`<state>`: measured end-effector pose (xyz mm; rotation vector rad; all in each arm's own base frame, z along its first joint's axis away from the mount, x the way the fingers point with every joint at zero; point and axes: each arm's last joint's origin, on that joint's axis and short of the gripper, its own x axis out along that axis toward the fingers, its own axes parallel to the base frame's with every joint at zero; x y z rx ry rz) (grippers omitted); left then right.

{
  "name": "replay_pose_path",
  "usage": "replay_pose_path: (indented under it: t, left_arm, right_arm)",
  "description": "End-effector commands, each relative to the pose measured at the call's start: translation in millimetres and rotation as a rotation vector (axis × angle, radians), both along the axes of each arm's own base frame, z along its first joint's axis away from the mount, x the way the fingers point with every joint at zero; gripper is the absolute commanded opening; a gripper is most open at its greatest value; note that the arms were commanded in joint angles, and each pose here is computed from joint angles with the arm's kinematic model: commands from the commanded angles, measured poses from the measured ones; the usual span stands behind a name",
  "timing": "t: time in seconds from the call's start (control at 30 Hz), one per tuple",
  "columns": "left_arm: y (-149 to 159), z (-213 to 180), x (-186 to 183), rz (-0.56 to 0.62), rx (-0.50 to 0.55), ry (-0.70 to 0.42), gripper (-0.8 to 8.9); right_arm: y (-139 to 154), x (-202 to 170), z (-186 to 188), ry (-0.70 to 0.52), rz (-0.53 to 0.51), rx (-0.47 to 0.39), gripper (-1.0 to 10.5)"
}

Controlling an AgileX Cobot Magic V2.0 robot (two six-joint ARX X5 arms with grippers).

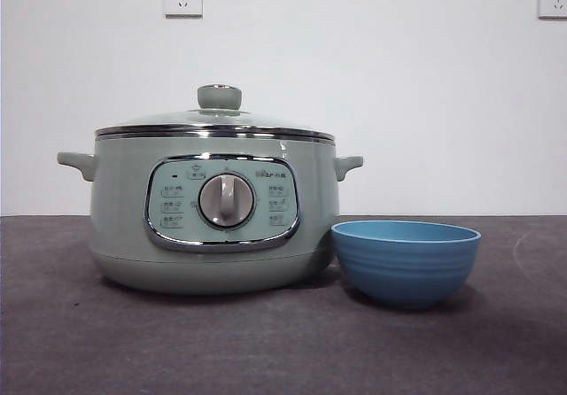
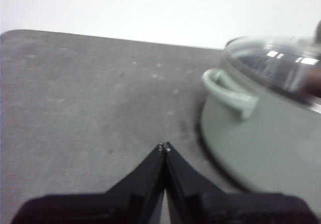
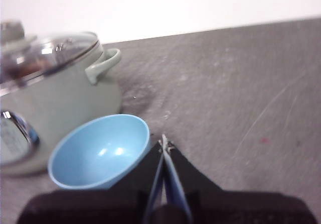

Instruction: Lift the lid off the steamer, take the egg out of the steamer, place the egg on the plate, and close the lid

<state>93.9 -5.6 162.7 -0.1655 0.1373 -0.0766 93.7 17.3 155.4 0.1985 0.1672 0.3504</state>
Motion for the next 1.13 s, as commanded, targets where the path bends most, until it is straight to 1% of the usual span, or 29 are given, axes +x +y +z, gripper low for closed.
replay_pose_path:
  t: [0.03,0.23,0.3,0.4,0.5,0.67,0.8,0.87,1.03,1.1,1.13]
  left_arm:
    - [0,15,-3,-0.008,-0.069,-0.033,-0.08]
    - [0,46,-12,-0.020,-0.101,-0.060,-0.08]
    - [-1,58,-14,-0.056,-0.105,-0.068,-0.08]
    - [-3,76,-17,-0.123,-0.110,-0.059,-0.08]
    - [-5,95,-18,-0.185,-0.109,-0.022,-0.08]
    - [-8,129,-15,-0.293,-0.054,0.029,-0.08]
    - [-9,154,-11,-0.361,-0.024,0.071,-0.08]
    - [-10,166,-8,-0.397,-0.003,0.094,-0.08]
    - [-13,187,-2,-0.511,0.025,0.162,-0.08]
    - [-14,191,-1,-0.547,0.026,0.194,-0.08]
    - [-15,193,0,-0.569,0.030,0.211,-0.08]
  right_arm:
    - [0,-2,11,0.025,-0.021,0.164,-0.1]
    - [0,-6,44,-0.028,-0.011,0.177,-0.1]
    - [0,-6,58,-0.036,-0.003,0.177,-0.1]
    - [1,-5,81,-0.024,0.049,0.172,-0.1]
    - [4,-1,104,0.007,0.138,0.126,-0.1]
    - [9,11,142,0.100,0.298,0.034,-0.1]
    - [13,25,169,0.159,0.392,-0.054,-0.1]
    - [14,32,181,0.195,0.437,-0.094,-0.1]
    - [16,47,201,0.306,0.495,-0.186,-0.1]
    - [17,49,205,0.333,0.533,-0.194,-0.1]
    - [18,50,207,0.344,0.563,-0.182,-0.1]
